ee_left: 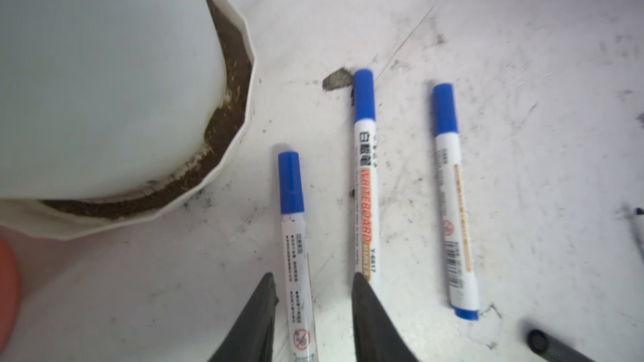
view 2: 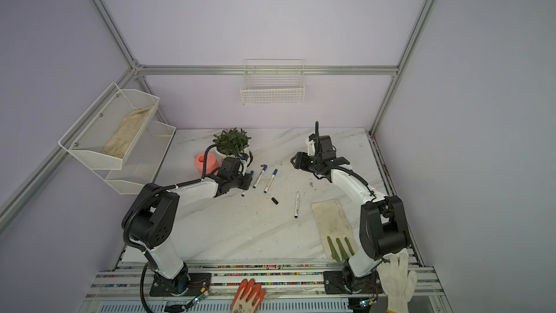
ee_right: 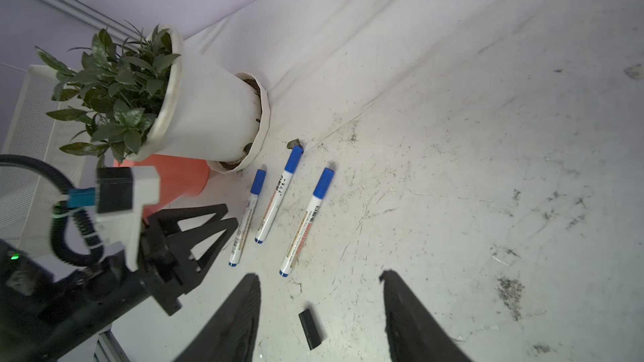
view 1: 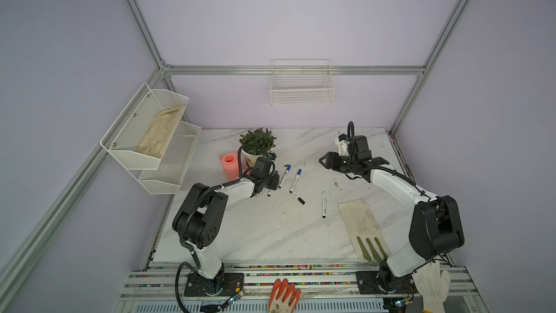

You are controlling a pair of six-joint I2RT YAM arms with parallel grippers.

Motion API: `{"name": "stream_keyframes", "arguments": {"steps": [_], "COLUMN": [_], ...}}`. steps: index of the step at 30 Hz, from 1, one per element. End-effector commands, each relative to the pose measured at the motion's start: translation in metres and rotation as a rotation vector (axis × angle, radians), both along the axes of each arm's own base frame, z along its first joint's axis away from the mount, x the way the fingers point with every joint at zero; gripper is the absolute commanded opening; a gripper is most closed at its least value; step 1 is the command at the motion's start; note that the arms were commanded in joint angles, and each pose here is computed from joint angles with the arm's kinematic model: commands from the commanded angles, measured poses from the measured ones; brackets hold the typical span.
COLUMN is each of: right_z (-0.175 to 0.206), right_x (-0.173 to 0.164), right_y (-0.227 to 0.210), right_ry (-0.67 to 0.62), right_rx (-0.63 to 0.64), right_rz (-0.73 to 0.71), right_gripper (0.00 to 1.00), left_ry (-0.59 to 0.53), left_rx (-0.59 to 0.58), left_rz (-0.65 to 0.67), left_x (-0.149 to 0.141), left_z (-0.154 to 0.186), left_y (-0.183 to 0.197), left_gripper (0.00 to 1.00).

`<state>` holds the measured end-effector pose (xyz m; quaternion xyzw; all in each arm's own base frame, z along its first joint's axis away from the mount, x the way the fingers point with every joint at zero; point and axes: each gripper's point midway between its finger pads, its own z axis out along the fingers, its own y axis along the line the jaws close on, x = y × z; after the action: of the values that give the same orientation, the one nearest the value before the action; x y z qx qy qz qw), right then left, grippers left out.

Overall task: Insert pens into pen caps
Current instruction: Place the pen at the center of the table, then pick up the pen cap from the center of the table.

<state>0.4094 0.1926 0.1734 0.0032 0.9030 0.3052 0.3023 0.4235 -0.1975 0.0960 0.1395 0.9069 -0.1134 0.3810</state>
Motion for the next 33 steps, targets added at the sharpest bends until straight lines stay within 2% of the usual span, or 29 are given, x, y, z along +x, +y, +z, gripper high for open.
{"name": "stream_keyframes", "arguments": {"steps": [1,3,6,10,13,19,21,28,31,33], "right_z": [-0.017,-0.032,-0.056,-0.082,-0.091,-0.118,-0.127,-0.145,-0.153,-0.16], "right_x": [-0.024,-0.041,-0.066,-0.095,-0.107,-0.108,-0.101,-0.088,-0.088,-0.092], "right_y": [-0.005,0.002,0.017,0.04,0.065,0.091,0.091,0.093,0.099,0.104], "right_ry": [0.054,0.091,0.131,0.139,0.115,0.126,0.127,0.122,0.117,0.117], "right_rx": [-0.055,-0.096,-0.228,-0.403,-0.431,-0.51,-0.565,-0.641,-0.676,-0.703], "right_rz": [0.022,0.064,0.144,0.275,0.373,0.467,0.462,0.451,0.463,0.484], "right_gripper": [0.59,0.59,0.59,0.57,0.56,0.53,0.52,0.48,0.44,0.36], "left_ry": [-0.2,-0.227,-0.231,-0.157,-0.123,-0.1,-0.102,-0.101,-0.09,-0.08], "left_rx": [-0.079,-0.087,-0.163,-0.241,-0.264,-0.259,-0.252,-0.216,-0.202,-0.175], "left_rz": [-0.046,-0.006,0.046,0.097,0.187,0.338,0.343,0.316,0.287,0.261], "left_x": [0.006,0.002,-0.004,-0.014,-0.018,-0.024,-0.028,-0.037,-0.043,-0.048], "left_z": [0.076,0.086,0.092,0.072,0.053,0.039,0.038,0.037,0.033,0.028], "left_y": [-0.013,-0.008,-0.004,-0.006,0.003,0.027,0.03,0.032,0.027,0.022], "left_gripper": [0.4,0.43,0.47,0.47,0.47,0.48,0.48,0.48,0.48,0.49]}}
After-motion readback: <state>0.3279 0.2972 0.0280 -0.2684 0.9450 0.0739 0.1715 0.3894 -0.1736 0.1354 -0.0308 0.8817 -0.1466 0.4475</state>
